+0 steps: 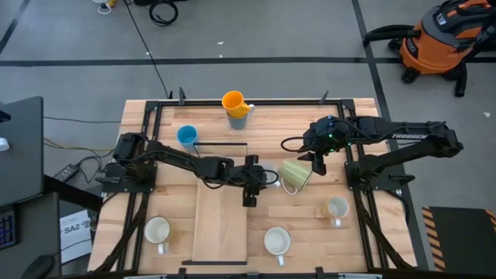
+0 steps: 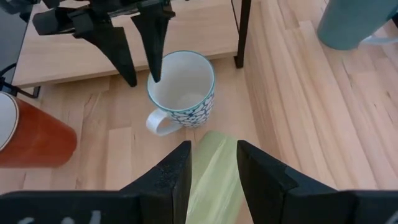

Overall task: Place coffee mugs
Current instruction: Put the white blue mug on the shelf

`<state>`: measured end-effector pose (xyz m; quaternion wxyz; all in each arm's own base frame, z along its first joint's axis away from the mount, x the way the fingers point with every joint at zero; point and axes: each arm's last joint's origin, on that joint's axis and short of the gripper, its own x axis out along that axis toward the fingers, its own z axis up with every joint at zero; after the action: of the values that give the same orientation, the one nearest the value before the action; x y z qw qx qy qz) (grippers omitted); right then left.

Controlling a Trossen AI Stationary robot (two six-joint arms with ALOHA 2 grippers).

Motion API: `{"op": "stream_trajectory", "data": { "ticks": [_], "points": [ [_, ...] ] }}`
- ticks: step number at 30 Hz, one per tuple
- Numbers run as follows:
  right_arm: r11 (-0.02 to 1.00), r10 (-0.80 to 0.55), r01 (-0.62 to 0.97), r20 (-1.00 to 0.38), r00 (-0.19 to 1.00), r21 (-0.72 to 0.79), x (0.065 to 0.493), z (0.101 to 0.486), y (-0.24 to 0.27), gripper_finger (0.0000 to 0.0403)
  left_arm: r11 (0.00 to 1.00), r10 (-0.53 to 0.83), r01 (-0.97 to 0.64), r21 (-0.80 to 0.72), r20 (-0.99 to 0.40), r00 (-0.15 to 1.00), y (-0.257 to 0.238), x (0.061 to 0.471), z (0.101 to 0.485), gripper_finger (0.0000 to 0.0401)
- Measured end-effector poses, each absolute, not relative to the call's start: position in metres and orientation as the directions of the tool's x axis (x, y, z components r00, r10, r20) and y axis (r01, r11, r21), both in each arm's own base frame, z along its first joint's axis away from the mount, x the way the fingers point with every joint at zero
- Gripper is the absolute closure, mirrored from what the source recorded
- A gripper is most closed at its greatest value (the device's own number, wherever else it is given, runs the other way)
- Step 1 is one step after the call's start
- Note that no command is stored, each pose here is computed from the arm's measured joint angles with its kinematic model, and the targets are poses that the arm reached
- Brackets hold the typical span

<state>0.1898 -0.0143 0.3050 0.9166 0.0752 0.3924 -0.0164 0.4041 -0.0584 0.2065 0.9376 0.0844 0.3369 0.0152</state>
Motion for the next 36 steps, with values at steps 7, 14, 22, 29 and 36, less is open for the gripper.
{"op": "stream_trajectory", "data": {
  "ticks": [7,14,22,29,36],
  "points": [
    [0.988,0.028,0.087,-0.712,0.702,0.125,0.191,0.306,-0.014,0.0270,0.984,0.096,0.032,0.178,-0.666,0.739,-0.058,0.405,0.195,0.0250],
    [0.988,0.029,0.086,-0.710,0.704,0.125,0.191,0.306,-0.014,0.0270,0.983,0.104,0.031,0.181,-0.687,0.719,-0.059,0.408,0.182,0.0250],
    [0.988,0.029,0.086,-0.707,0.707,0.126,0.191,0.306,-0.014,0.0270,0.978,0.101,0.056,0.200,-0.693,0.714,-0.059,0.408,0.180,0.0265],
    [0.988,0.029,0.085,-0.707,0.707,0.125,0.191,0.306,-0.014,0.0270,0.978,0.101,0.056,0.201,-0.692,0.715,-0.059,0.408,0.180,0.0308],
    [0.988,0.029,0.085,-0.707,0.706,0.125,0.191,0.306,-0.014,0.0270,0.978,0.097,0.061,0.200,-0.693,0.714,-0.060,0.407,0.180,0.0355]
  ]
}}
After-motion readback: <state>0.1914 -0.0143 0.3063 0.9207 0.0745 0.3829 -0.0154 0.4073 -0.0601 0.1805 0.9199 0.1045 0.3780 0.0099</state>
